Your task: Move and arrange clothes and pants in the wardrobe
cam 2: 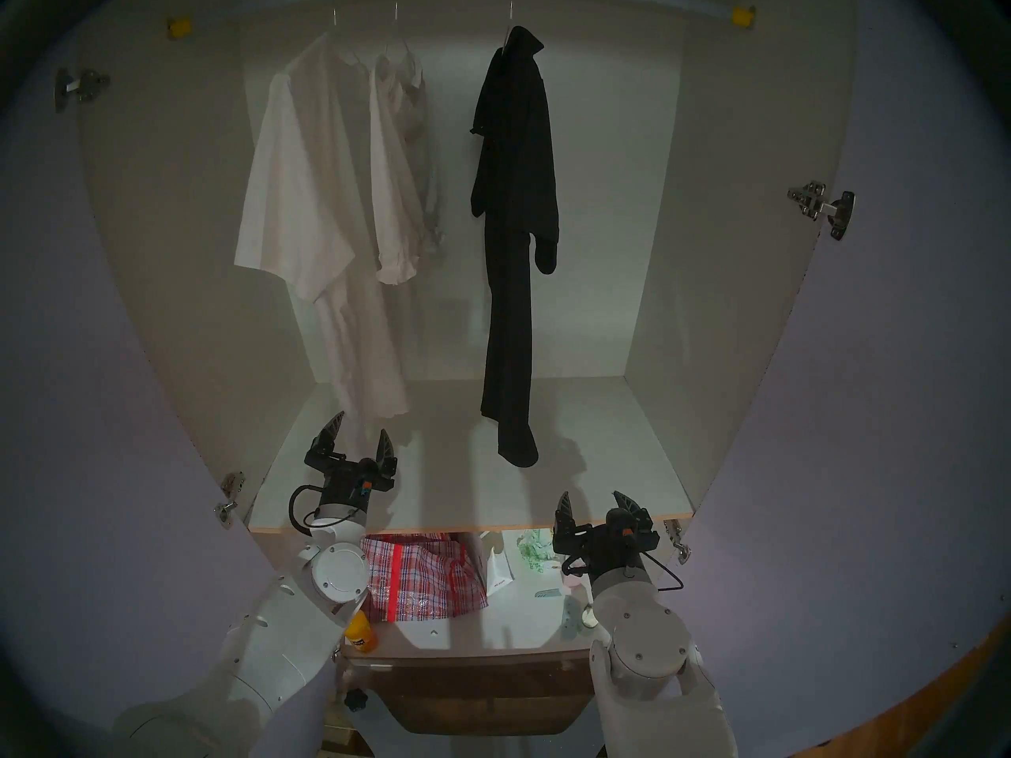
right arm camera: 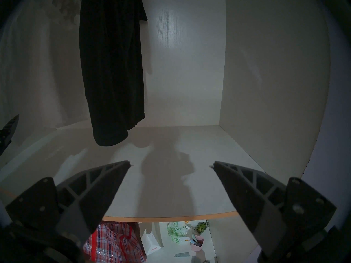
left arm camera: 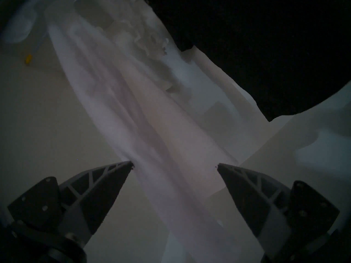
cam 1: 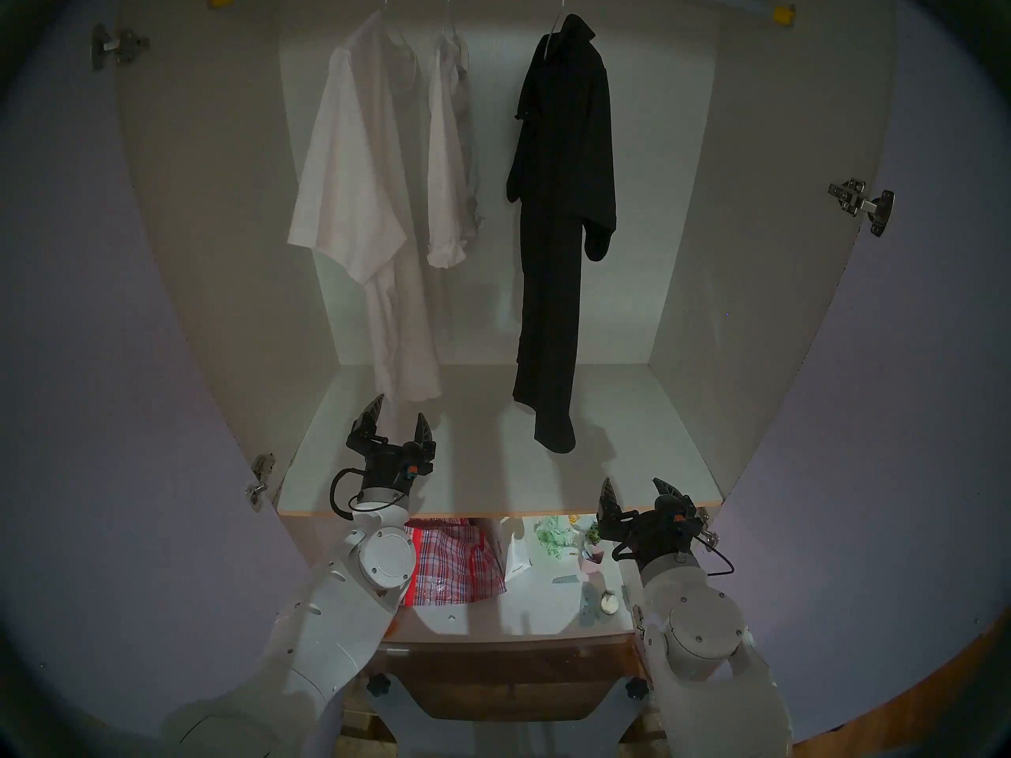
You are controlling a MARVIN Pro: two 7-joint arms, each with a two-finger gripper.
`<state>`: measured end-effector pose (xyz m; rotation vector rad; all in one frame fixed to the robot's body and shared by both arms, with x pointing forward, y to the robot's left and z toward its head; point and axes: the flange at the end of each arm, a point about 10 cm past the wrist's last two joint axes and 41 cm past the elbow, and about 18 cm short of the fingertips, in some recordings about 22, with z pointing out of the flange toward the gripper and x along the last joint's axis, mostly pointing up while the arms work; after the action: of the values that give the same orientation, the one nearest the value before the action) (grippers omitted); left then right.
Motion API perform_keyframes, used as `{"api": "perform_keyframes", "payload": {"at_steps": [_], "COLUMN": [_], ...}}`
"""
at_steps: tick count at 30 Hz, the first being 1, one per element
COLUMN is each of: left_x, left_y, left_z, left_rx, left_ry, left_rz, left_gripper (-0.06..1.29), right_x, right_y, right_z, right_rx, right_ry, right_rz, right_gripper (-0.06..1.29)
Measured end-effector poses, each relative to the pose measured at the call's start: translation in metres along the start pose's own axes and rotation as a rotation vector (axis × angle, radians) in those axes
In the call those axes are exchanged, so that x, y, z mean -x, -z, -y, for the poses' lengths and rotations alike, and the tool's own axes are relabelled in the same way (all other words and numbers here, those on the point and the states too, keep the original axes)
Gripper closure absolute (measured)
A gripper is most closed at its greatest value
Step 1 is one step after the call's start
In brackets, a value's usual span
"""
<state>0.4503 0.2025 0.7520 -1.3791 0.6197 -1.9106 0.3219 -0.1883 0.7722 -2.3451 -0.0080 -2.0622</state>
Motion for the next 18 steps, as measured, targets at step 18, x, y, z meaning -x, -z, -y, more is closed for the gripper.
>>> {"api": "perform_keyframes", "payload": {"at_steps": [18], "left_x": [-0.036], "left_y": [-0.029], "left_z": [-0.023], "left_rx": [0.125], "left_ry": [0.026], "left_rz": [-0.057], "left_gripper": [0.02], "right_x": [0.000], "right_y": [0.000], "right_z": [0.000], "right_rx": [0.000], "right_ry": [0.000], "right_rz": [0.000], "right_gripper": [0.03]}}
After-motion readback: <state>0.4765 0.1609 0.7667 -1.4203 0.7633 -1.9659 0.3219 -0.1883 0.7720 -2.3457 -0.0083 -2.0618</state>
